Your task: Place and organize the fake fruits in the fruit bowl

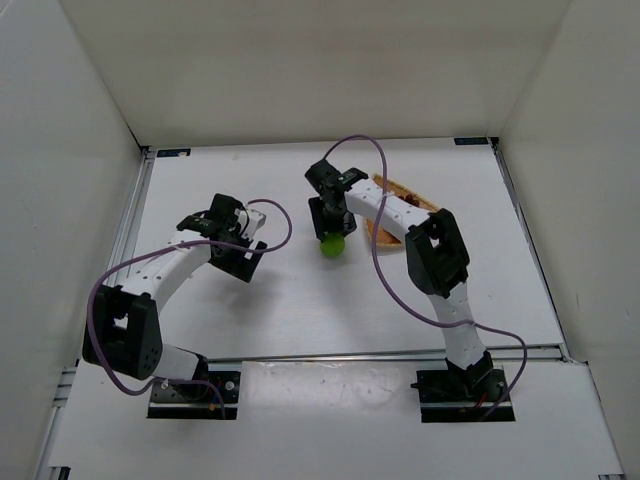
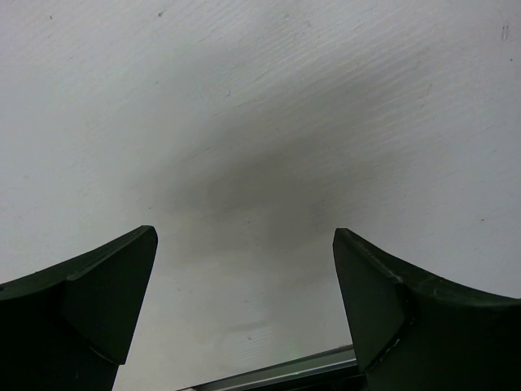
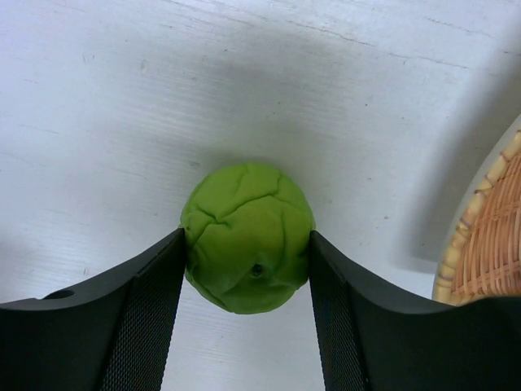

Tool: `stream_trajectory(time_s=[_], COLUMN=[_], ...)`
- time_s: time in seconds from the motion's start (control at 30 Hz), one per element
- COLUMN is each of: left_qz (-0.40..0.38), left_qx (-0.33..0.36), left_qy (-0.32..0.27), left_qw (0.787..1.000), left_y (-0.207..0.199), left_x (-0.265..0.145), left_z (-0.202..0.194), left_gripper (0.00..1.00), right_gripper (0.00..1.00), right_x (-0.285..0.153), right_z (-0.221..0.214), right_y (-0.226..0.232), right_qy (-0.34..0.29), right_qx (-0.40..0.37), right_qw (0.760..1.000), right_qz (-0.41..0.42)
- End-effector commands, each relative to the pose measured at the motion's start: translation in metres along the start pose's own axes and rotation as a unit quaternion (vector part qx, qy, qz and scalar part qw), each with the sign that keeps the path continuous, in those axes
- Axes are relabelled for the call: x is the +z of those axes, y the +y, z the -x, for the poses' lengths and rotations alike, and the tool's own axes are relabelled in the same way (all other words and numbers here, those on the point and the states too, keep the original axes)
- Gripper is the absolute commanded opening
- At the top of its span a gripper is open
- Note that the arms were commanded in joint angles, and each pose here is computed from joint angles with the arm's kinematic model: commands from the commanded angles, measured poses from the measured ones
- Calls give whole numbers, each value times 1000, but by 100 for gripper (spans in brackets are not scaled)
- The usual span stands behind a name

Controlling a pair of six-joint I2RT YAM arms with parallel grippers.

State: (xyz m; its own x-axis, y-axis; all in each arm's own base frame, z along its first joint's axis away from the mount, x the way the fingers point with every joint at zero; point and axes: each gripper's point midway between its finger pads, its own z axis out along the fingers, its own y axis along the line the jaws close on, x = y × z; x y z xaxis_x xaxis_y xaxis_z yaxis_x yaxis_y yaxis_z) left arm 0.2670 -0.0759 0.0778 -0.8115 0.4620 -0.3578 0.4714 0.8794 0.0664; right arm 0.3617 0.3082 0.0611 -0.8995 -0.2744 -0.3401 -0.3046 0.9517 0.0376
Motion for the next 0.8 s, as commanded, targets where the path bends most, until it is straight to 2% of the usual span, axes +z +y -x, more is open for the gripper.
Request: stream_trajectory(time_s=[0.0,0.03,0.2,0.37,0.47,0.6,0.77], left_qz=[10,10,20,20,20,20,19], left_qx=[-7,-7,-7,-7,-7,-11,-11], left_qy=[-24,-24,-26,-25,-25,-26,-21], left_qw=[1000,1000,999,999,999,999,1000], left_y=[4,4,7,6,6,6,5], left_x=[-8,-8,-11,-11,-11,-11,-9], left_z=[6,6,6,3,3,3,0], left_gripper=[100,100,100,100,100,100,100], right_gripper=[26,24,23,22,22,20,20], right_x=[-29,-40,-69,-90,-94,-103,-97], right_z=[13,17,28,46,45,33,27], right_y=[0,0,-11,-74,-116,-189,-253], right_qy=[-28,-40,-71,-105,-102,-100,-100], right_qx=[6,7,35,105,163,257,314], right_qw=[1000,999,997,988,980,957,936], right_qz=[12,17,12,-32,-58,-92,-123])
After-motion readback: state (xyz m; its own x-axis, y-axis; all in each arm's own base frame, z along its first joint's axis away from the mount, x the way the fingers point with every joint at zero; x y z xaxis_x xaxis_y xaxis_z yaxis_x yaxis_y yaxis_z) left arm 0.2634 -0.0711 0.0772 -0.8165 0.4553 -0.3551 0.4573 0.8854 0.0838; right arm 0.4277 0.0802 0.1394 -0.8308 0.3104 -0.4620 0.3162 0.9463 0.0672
